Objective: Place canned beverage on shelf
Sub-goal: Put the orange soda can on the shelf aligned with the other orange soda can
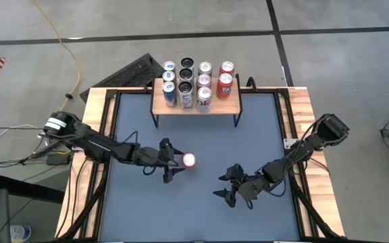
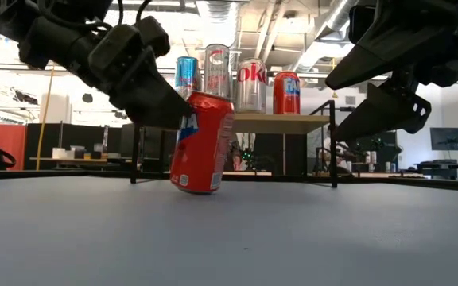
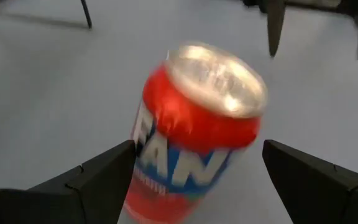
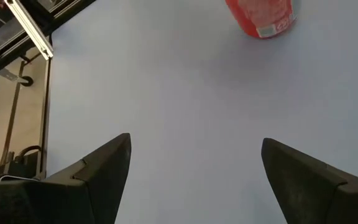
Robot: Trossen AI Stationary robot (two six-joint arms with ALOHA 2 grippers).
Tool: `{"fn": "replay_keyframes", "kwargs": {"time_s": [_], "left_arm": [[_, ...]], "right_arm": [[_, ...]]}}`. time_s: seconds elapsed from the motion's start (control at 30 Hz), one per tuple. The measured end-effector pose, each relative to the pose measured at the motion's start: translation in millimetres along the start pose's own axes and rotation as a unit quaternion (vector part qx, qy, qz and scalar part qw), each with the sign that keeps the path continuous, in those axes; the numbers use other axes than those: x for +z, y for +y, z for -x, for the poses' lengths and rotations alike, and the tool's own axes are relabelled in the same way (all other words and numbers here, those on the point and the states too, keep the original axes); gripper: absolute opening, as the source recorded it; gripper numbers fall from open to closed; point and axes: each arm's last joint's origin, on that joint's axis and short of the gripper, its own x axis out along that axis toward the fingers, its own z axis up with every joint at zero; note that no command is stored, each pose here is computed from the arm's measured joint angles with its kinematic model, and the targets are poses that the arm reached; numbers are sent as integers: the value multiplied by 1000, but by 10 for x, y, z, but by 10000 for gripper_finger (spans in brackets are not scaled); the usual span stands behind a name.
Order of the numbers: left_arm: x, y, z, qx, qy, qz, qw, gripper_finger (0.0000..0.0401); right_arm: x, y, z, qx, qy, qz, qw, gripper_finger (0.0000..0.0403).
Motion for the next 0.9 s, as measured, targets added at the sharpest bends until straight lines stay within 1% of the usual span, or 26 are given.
{"fn": "replay_keyframes", "kwargs": {"time_s": [0.13, 0.27, 0.33, 0.4, 0.47, 0.53, 0.6, 0.67, 0.73, 0.8, 0.83, 0.9], "left_arm": [[-84, -75, -99, 6, 13, 3, 1000, 338], [-154, -72, -180, 51, 8, -1, 999, 338], [-169, -54, -210, 59, 3, -1, 998, 338], [-183, -52, -228, 53, 7, -19, 998, 338], [-160, -95, -218, 30, 5, -60, 998, 338], [-36, -187, -185, 11, -7, -112, 994, 338], [176, -302, -143, 0, -18, -169, 985, 338], [354, -391, -132, -16, 6, -222, 975, 338], [531, -449, -164, -47, 43, -261, 963, 338], [718, -469, -262, -69, 68, -296, 950, 338], [801, -461, -335, -69, 71, -312, 945, 338], [855, -378, -490, -58, 98, -346, 931, 338]], "right_arm": [[1, 1, 0, 0, 0, 0, 1000, 343], [5, 0, -2, 0, -1, -1, 1000, 343], [13, -3, -6, 0, -3, -3, 1000, 343], [13, -3, -6, 1, -3, -3, 1000, 343], [10, -2, -5, 1, -2, 0, 1000, 343], [8, -4, -5, 0, 0, 1, 1000, 343], [1, -7, -5, 1, 6, 3, 1000, 343], [-5, 1, -4, 12, 19, 1, 1000, 343], [-18, 13, -1, 25, 35, -1, 999, 343], [-44, 33, 14, 34, 45, 2, 998, 343], [-56, 41, 22, 36, 47, 3, 998, 343], [-76, 55, 35, 37, 48, -1, 998, 343]]}}
